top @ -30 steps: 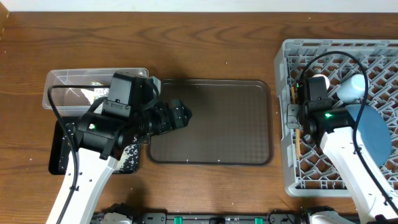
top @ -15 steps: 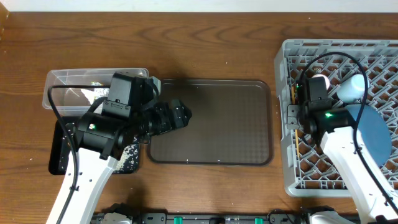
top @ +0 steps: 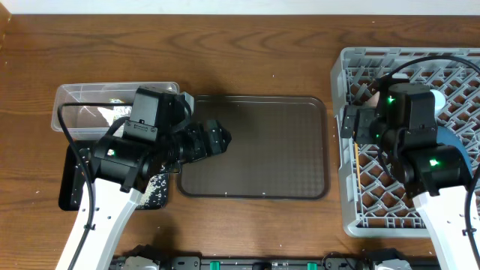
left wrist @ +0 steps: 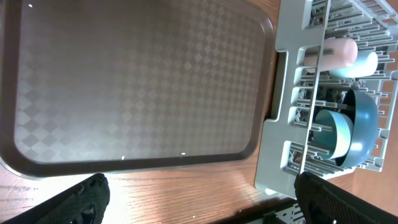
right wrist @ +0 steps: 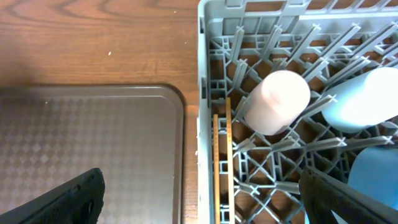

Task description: Sort waste into correct bins and load items into the dishwasher rack

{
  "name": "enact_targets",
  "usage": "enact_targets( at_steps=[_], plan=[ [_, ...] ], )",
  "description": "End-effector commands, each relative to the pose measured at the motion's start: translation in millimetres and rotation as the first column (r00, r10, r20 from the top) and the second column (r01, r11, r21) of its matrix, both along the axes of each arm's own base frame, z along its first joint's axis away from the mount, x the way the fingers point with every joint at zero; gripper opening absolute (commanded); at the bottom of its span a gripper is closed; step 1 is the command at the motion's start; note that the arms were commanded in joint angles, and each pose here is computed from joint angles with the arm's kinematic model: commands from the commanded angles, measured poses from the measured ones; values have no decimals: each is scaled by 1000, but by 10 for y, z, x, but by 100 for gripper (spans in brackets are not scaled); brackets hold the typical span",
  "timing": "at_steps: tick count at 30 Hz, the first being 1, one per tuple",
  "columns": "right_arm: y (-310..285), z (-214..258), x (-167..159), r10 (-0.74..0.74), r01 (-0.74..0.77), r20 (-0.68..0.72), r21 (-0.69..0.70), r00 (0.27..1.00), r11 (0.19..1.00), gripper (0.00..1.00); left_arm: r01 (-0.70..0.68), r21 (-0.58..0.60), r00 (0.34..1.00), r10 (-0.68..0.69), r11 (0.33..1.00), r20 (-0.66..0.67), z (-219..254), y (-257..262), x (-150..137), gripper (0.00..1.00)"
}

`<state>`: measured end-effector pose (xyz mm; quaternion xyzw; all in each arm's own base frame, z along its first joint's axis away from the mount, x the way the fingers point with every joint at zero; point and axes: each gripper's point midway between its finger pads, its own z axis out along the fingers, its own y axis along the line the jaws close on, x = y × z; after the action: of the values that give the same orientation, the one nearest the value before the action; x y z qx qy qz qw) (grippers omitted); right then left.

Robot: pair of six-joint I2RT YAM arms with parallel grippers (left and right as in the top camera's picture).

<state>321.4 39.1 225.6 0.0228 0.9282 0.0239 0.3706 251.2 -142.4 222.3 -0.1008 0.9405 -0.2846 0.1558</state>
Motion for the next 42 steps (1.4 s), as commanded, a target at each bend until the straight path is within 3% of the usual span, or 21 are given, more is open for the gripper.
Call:
enact_targets(
  at_steps=[1, 29, 34, 42],
  plan=[
    [22, -9, 9, 6, -6, -8, 14, 1000, 1000, 99, 12, -6, 1000, -12, 1000, 16, 46, -8, 18, 98],
    [15, 50, -38, 7, -7, 14, 18, 1000, 1000, 99, 12, -6, 1000, -12, 1000, 16, 47, -8, 17, 98],
    [-16, 303, -226, 6, -9, 112, 33, 994, 999, 99, 12, -6, 1000, -12, 1000, 16, 46, -8, 18, 98],
    [-199, 875, -843, -38, 18, 379, 54, 925, 998, 99, 12, -6, 1000, -12, 1000, 16, 47, -8, 18, 98]
  ],
)
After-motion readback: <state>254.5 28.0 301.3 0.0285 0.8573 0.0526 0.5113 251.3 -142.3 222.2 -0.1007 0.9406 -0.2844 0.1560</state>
